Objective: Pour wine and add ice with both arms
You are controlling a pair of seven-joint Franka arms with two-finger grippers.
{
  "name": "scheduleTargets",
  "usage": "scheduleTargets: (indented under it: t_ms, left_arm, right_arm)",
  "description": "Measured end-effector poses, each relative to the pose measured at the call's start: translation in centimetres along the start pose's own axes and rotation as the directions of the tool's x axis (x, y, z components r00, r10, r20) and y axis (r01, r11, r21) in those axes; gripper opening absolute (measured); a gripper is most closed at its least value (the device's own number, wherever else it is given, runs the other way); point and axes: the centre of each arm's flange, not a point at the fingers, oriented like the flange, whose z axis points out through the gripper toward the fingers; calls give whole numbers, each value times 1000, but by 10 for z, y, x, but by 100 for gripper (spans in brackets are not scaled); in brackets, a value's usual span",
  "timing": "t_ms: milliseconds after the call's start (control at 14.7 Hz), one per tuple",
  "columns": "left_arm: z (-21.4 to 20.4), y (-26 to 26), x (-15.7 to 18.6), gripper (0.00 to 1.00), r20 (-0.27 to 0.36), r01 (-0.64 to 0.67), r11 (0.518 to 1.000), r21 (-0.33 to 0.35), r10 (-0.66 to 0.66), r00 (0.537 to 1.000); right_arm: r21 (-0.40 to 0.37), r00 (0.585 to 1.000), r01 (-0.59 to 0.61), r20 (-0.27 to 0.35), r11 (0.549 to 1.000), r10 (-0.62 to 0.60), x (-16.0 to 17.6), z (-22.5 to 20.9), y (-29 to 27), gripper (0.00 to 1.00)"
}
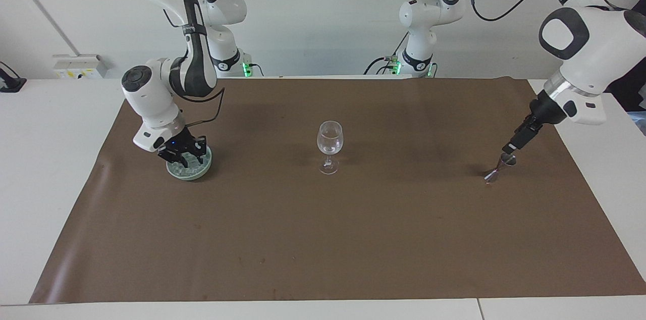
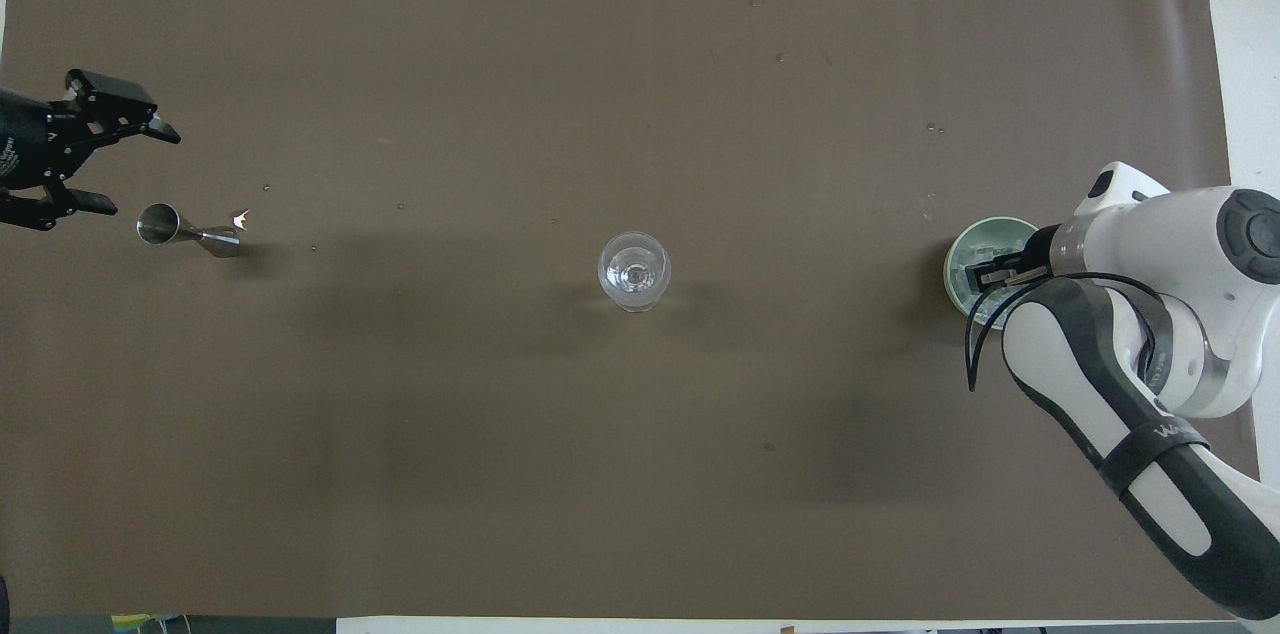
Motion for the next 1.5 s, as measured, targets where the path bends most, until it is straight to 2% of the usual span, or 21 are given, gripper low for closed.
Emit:
scheduleTargets:
  t_ms: [68, 204, 273, 341, 477, 613, 818, 1022, 1499]
  left_arm:
    - [0, 9, -13, 100, -1, -66, 998, 24, 66, 998]
    - [-1, 18, -32, 100, 25, -198, 977, 77, 196, 980]
    - [-5, 18, -38, 100, 41, -261, 961, 89, 258, 965]
    - [-10, 16, -40, 100, 53, -316, 944, 92, 313, 948]
    - [-26, 8, -41, 100, 83, -405, 910, 94, 398, 914]
    - [-49, -1, -41, 100, 115, -468, 873, 136, 456, 883]
    - [-73, -3, -42, 100, 156, -516, 840, 169, 494, 855]
    - [-70, -2, -39, 100, 175, -524, 835, 168, 498, 849]
    - [-64, 1, -39, 100, 188, -534, 829, 166, 505, 842]
  right_arm:
    - [0, 1000, 0, 0, 1000, 0, 0, 0, 0, 44]
    - [0, 1000, 0, 0, 1000, 0, 0, 0, 0, 30]
    - [0, 1000, 0, 1, 1000, 0, 0, 0, 0, 30]
    - [0, 1000, 0, 0, 1000, 0, 0, 0, 0, 24]
    - [0, 1000, 0, 0, 1000, 0, 0, 0, 0, 24]
    - [0, 1000, 0, 0, 1000, 0, 0, 0, 0, 24]
    - [0, 1000, 0, 0, 1000, 0, 1, -1, 0, 24]
    - [13, 1000, 3, 19, 1000, -4, 7, -14, 0, 24]
    - [46, 998, 24, 50, 999, -27, 25, -85, -6, 24]
